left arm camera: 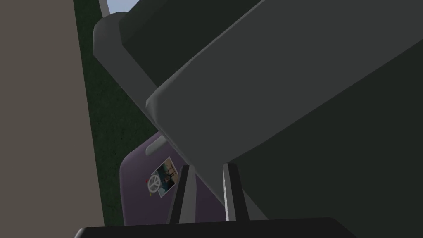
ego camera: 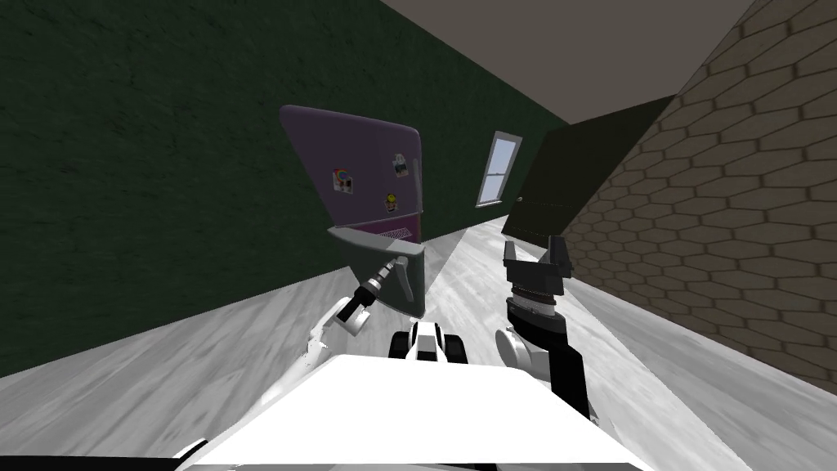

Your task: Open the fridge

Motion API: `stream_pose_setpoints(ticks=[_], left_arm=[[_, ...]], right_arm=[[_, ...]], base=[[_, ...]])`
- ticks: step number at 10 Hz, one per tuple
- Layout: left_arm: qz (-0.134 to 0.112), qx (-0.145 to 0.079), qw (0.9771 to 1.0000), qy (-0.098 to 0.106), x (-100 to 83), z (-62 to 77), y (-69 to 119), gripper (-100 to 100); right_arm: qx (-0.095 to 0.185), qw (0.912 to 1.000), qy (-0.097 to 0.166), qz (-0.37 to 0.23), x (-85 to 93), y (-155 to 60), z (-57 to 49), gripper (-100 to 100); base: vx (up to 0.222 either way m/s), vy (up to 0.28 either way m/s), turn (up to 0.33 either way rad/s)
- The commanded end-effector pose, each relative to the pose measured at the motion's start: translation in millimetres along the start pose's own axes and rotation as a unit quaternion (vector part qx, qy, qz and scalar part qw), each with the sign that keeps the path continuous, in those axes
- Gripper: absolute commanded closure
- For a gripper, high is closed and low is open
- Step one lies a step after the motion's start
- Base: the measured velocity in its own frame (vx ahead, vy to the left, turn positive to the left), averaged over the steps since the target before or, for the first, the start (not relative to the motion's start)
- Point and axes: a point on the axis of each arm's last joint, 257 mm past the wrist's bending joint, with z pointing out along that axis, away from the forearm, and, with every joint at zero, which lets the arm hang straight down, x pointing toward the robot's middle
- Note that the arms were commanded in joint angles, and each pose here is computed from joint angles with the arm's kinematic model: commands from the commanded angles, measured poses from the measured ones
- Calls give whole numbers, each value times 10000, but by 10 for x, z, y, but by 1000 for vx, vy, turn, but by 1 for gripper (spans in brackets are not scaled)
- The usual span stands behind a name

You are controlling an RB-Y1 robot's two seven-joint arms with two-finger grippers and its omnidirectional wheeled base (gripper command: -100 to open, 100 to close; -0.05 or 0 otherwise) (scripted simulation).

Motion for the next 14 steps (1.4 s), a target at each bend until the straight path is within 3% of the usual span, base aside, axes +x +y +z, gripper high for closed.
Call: stream_pose_setpoints(ticks=[1,8,9,11,13,14], left_arm=[[20,122,9997,223,184,-96,-100,100],[-15,412,9961,783,643,-385,-353,100],[-128,750,9947,684,539,-219,-486,-100],[-9,727,9951,668,472,-59,-398,-100],[12,476,9964,703,506,-62,-140,-100],[-141,744,9945,728,498,3,-271,-100]], right_arm=[[-1,10000,1,-1,0,1,0,0],[0,10000,1,-1,0,0,0,0],[0,10000,1,-1,0,0,0,0],[0,10000,-1,1,0,0,0,0],[0,10000,-1,1,0,0,0,0],[0,10000,-1,0,0,0,0,0]], base=[[-115,219,-95],[-101,222,-73],[-170,95,-143],[-100,-41,-43],[0,-35,-4],[-116,-23,-122]])
